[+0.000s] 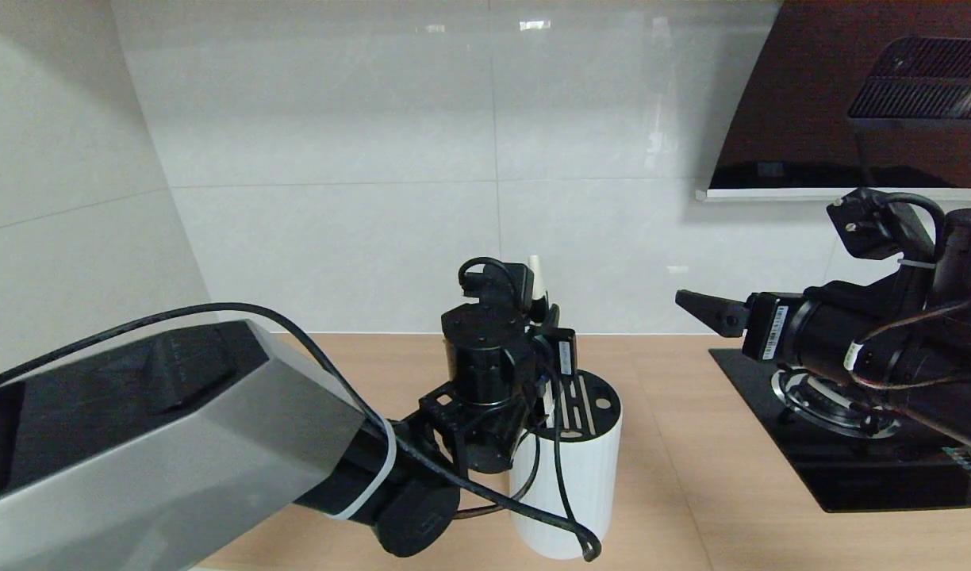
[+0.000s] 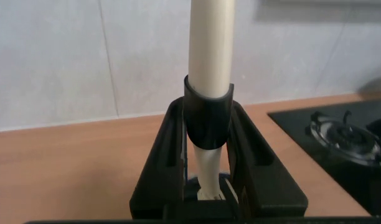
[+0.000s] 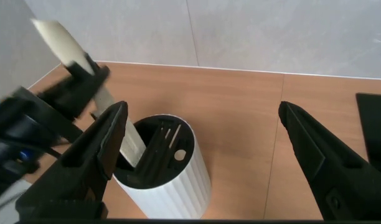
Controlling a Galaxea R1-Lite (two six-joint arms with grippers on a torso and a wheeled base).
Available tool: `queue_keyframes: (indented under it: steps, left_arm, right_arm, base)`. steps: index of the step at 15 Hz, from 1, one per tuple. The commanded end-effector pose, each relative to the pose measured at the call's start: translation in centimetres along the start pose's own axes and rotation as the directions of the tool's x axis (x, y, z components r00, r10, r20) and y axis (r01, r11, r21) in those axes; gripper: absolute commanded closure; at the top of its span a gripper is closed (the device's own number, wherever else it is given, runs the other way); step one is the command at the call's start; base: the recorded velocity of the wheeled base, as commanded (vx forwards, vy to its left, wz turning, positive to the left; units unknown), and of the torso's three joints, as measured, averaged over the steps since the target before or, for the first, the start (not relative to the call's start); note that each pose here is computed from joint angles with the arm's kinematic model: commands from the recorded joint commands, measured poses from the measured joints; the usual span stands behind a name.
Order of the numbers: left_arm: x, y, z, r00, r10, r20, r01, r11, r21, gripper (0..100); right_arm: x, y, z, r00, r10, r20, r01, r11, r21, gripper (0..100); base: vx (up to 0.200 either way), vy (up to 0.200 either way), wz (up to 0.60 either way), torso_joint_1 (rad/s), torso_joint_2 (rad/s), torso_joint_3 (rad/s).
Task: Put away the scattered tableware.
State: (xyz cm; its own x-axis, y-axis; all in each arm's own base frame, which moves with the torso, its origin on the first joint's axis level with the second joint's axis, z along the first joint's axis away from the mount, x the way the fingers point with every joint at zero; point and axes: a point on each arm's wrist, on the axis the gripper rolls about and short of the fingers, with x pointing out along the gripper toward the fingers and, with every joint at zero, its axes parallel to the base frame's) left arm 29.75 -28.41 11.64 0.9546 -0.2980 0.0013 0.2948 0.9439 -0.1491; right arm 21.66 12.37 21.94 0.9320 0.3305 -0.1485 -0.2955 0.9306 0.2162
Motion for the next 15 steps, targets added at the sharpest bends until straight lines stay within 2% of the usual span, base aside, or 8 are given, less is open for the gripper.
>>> queue_keyframes:
  steps: [1,3,4,7,15]
  left_arm:
    - [0.1,-0.3,-1.3,1.000,-0.002,-0.028,0.002,1.000,0.012,100]
    - [-0.1,-0.8,-2.1,0.999,-0.012,-0.047,0.013,1.000,0.016,100]
    - [-0.4,-1.0,-2.6,0.998,-0.017,-0.063,0.018,1.000,0.008,100]
    - [-0.6,-1.1,-4.1,0.995,-0.019,-0.101,0.021,1.000,0.021,100]
    - [-1.0,-0.9,-4.5,0.993,-0.015,-0.121,0.019,0.999,0.032,100]
  right_arm:
    - [0.1,0.0,-0.1,1.000,0.000,-0.003,0.000,1.000,0.000,0]
    - [0.1,0.0,-0.1,1.000,0.000,-0.004,0.000,1.000,-0.002,0]
    - [0.1,0.0,-0.2,1.000,-0.001,-0.006,0.001,1.000,-0.003,0]
    - [0.1,0.0,-0.3,1.000,-0.001,-0.011,0.000,1.000,-0.013,0]
    - [0.2,-0.1,-0.4,1.000,-0.001,-0.017,0.000,1.000,-0.015,0]
  base:
    - [0.000,0.000,0.00,0.000,0.00,0.000]
    - [0.000,0.000,0.00,0.000,0.00,0.000]
    - [0.000,0.000,0.00,0.000,0.00,0.000]
    - [0.000,0.000,0.00,0.000,0.00,0.000]
    - [0.000,0.000,0.00,0.000,0.00,0.000]
